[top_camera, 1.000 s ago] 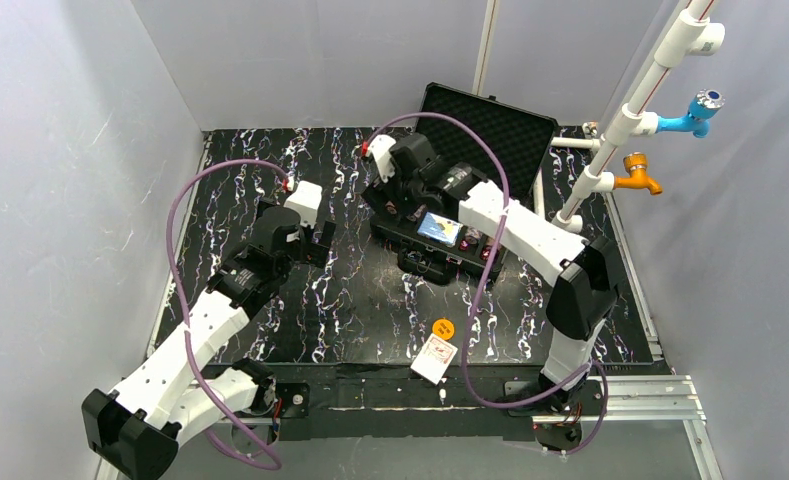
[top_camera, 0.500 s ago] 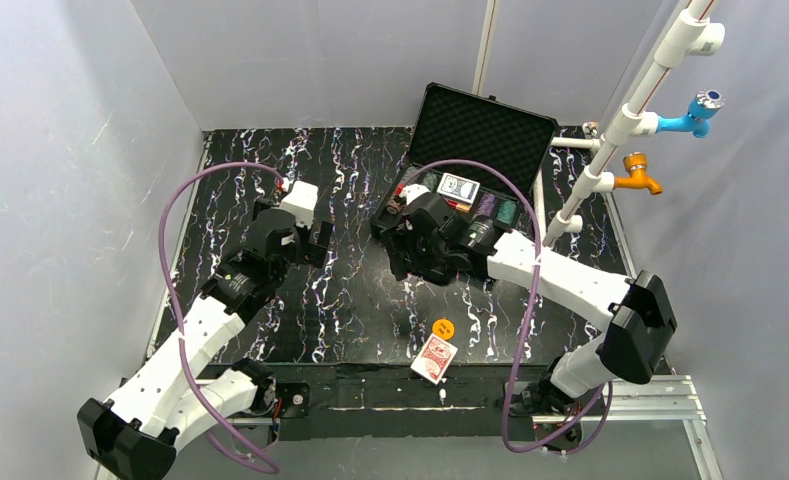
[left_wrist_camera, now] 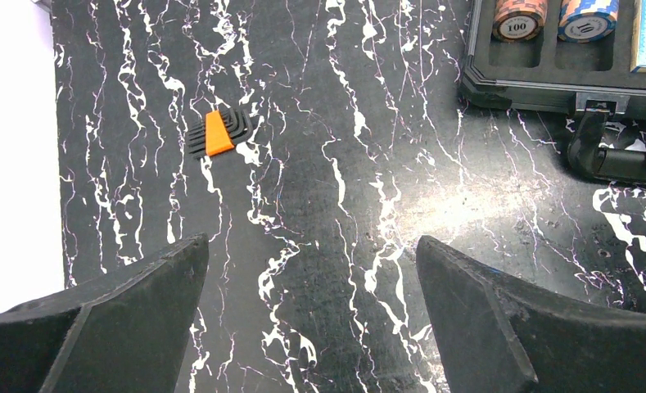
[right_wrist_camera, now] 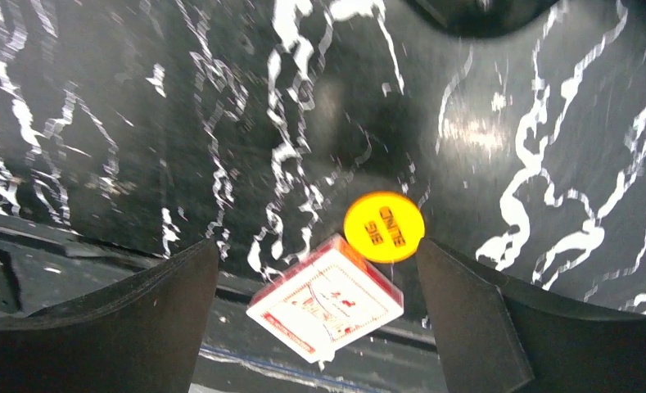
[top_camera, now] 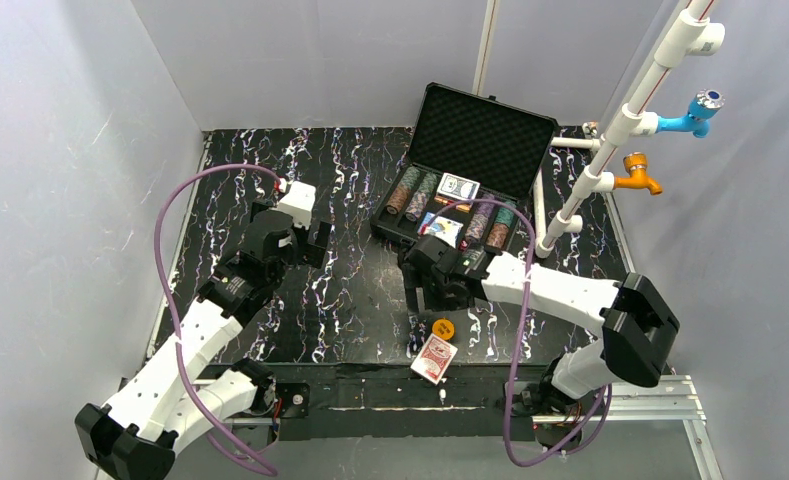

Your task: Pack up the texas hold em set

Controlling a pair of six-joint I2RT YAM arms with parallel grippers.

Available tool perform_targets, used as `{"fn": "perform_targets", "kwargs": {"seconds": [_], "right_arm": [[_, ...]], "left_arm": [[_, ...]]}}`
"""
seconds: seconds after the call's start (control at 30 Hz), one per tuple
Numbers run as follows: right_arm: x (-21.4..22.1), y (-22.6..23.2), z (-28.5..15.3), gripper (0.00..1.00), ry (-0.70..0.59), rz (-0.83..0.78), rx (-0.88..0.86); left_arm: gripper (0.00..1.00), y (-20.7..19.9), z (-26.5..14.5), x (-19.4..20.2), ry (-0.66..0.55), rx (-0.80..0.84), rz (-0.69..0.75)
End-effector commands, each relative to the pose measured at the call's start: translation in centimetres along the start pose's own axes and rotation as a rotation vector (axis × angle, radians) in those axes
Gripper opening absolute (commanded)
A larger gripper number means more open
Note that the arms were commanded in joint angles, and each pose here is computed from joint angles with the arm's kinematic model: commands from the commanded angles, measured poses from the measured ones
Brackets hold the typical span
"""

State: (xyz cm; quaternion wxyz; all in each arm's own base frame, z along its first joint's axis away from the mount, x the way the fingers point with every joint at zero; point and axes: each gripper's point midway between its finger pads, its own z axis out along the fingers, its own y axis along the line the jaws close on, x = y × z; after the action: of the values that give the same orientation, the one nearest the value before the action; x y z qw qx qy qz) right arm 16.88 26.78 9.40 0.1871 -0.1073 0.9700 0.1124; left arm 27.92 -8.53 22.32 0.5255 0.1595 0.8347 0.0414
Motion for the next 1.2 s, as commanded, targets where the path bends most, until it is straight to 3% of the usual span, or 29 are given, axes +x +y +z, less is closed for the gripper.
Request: {"fn": "perform_targets", "kwargs": {"seconds": [0.0, 0.33, 0.67, 1.17], "right_arm": [[1.8, -0.9, -1.3, 0.98, -0.019, 0.148, 0.046], [4.9, -1.3, -0.3, 0.98, -0.01, 0.226, 0.082], [3.8, -3.2, 1.5, 0.98, -0.087, 0.191, 0.212], [5.5, -4.5, 4.8, 0.77, -0.003, 0.208, 0.223]], "left_arm": [[0.98, 0.6, -0.9, -1.3, -0.042, -0.013, -0.018], [0.98, 0.6, -1.0, -1.3, -0.046, -0.014, -0.018], [0.98, 0.7, -1.0, -1.3, -0.047, -0.018, -0.015], [0.98, 0.7, -0.9, -1.1, -0.038, -0.022, -0.009]]}}
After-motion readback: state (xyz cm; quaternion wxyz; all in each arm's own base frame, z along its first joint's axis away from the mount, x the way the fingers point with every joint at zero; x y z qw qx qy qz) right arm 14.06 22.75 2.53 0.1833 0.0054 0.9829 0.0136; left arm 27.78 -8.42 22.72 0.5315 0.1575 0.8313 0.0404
